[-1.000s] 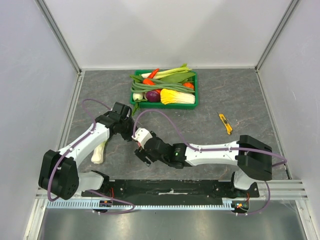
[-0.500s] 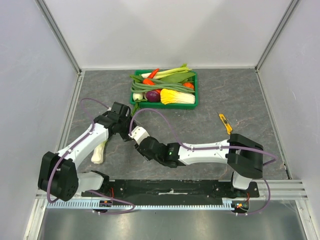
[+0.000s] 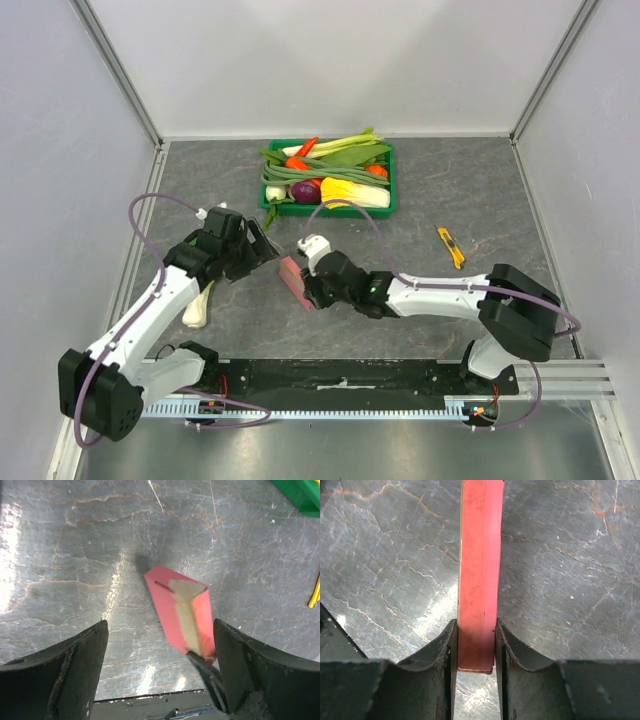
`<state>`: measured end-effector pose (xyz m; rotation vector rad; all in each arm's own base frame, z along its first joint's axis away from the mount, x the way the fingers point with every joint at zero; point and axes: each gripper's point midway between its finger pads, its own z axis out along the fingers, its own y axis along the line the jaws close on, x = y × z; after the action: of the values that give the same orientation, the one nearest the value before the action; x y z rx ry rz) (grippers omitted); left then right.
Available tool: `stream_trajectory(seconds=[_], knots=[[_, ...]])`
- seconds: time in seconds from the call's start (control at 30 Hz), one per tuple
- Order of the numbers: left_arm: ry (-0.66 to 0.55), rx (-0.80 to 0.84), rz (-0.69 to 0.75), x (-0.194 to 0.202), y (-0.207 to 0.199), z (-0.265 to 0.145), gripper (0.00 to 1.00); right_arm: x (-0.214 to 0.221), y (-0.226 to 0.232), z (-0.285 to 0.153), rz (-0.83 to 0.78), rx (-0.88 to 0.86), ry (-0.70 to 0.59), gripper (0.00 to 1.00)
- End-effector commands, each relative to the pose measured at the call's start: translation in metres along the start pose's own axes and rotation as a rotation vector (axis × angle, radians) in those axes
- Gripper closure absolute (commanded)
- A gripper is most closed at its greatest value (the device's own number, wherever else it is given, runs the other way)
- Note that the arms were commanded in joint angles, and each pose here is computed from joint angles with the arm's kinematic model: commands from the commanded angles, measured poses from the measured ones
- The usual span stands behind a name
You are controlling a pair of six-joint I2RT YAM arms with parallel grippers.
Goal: Unpack the express box
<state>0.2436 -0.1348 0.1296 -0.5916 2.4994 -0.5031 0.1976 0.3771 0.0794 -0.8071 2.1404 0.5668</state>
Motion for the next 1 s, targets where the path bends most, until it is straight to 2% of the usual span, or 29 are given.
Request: stream_trajectory(seconds=[0.0, 0.03, 0.1, 0.3, 0.4, 0.43, 0.5, 0.53, 0.63, 0.67, 0.8, 0.83, 0.97], knots=[[-0.094, -0.023, 0.064, -0.013, 0.012, -0.011, 0.05, -0.018, -0.004, -0.009, 0.210, -0.158, -0.061, 0.64], [-0.094, -0.018, 0.068, -0.012, 0.012, -0.011, 0.00, -0.005, -0.001, -0.012, 0.229, -0.216, -0.026, 0.64], [-0.079, 0.012, 0.084, -0.006, 0.011, -0.010, 0.00, -0.006, -0.008, -0.010, 0.305, -0.249, -0.030, 0.63], [0.009, 0.106, 0.098, 0.016, 0.002, -0.004, 0.01, 0.024, -0.018, -0.003, 0.440, -0.310, 0.085, 0.60], [0.035, 0.126, 0.096, 0.022, 0.001, -0.001, 0.01, 0.038, -0.028, -0.004, 0.472, -0.267, 0.126, 0.52], [0.037, 0.126, 0.096, 0.023, 0.001, 0.000, 0.02, 0.040, -0.032, -0.005, 0.480, -0.247, 0.136, 0.44], [0.052, 0.126, 0.094, 0.026, 0.002, 0.002, 0.02, 0.046, -0.037, -0.012, 0.485, -0.213, 0.160, 0.39], [0.063, 0.117, 0.090, 0.028, 0.004, 0.004, 0.03, 0.043, -0.038, -0.017, 0.487, -0.208, 0.152, 0.33], [0.099, 0.096, 0.080, 0.035, 0.008, 0.011, 0.06, 0.038, -0.048, -0.030, 0.483, -0.147, 0.127, 0.17], [0.110, 0.094, 0.079, 0.036, 0.008, 0.012, 0.06, 0.041, -0.053, -0.035, 0.476, -0.115, 0.138, 0.14], [0.144, 0.096, 0.082, 0.042, 0.008, 0.017, 0.08, 0.021, -0.081, -0.054, 0.435, 0.052, 0.067, 0.12], [0.142, 0.097, 0.086, 0.041, 0.008, 0.017, 0.09, 0.009, -0.096, -0.062, 0.427, 0.127, 0.013, 0.12], [0.112, 0.128, 0.110, 0.034, 0.000, 0.013, 0.09, 0.004, -0.138, -0.084, 0.354, 0.331, -0.013, 0.13]])
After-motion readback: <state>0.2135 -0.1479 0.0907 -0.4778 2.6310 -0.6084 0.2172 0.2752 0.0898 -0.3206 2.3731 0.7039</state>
